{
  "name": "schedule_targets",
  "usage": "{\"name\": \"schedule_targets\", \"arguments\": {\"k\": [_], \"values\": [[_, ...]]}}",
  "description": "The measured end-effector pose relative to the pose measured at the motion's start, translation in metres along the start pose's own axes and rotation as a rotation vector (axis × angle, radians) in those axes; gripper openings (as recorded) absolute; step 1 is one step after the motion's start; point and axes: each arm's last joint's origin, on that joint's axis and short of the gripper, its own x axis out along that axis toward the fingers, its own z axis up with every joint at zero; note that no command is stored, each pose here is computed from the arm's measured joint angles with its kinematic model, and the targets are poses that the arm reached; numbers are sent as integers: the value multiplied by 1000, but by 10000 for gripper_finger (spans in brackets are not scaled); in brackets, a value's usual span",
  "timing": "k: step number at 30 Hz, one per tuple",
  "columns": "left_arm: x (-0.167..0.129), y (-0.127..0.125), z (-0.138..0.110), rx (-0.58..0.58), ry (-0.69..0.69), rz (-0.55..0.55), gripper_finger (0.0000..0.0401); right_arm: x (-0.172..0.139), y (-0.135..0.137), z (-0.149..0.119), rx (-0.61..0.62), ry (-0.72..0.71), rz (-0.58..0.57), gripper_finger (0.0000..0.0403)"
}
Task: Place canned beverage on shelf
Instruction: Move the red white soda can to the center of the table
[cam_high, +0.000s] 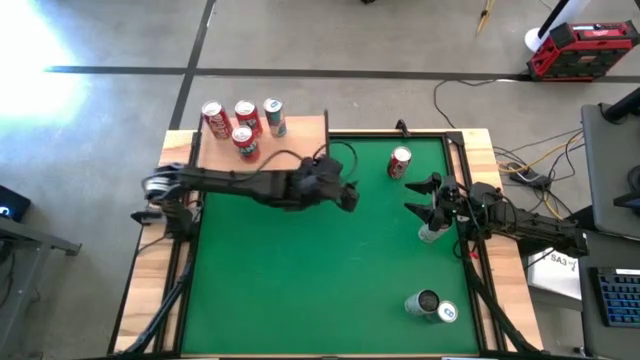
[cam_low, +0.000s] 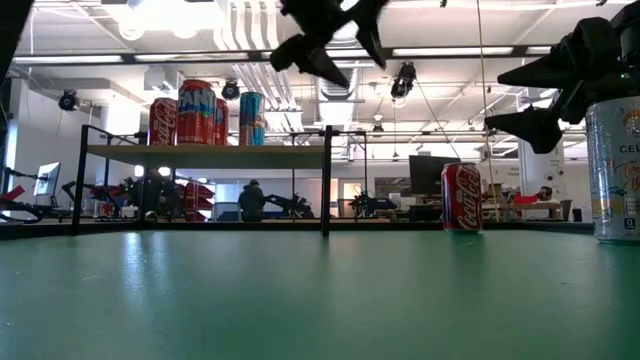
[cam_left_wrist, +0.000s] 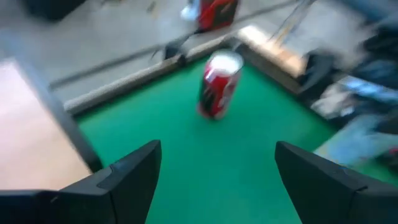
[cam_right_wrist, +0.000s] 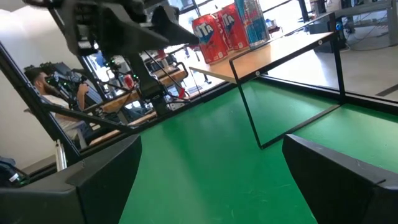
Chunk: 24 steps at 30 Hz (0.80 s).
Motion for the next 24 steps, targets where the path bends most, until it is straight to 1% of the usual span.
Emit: {"name": "schedule_targets", "arguments": {"k": [2, 4, 7, 9, 11, 14, 18, 24], "values": [[-10, 10, 1, 24, -76, -57, 298, 0, 0, 0, 0, 0, -1, 382], [-19, 21, -5, 32, -145, -97, 298, 0, 0, 0, 0, 0, 0, 382], [-31, 39, -22, 46, -201, -148, 298, 0, 0, 0, 0, 0, 0, 382], [-45, 50, -29, 23, -235, -203, 298, 0, 0, 0, 0, 0, 1, 382], [-59, 63, -38, -4, -258, -234, 298, 0, 0, 0, 0, 0, 0, 382], [-74, 86, -57, -2, -260, -234, 298, 0, 0, 0, 0, -1, 0, 382], [-91, 116, -74, -44, -316, -212, 298, 0, 0, 0, 0, -1, 0, 382], [-106, 154, -103, -62, -346, -219, 298, 0, 0, 0, 0, -1, 0, 382]]}}
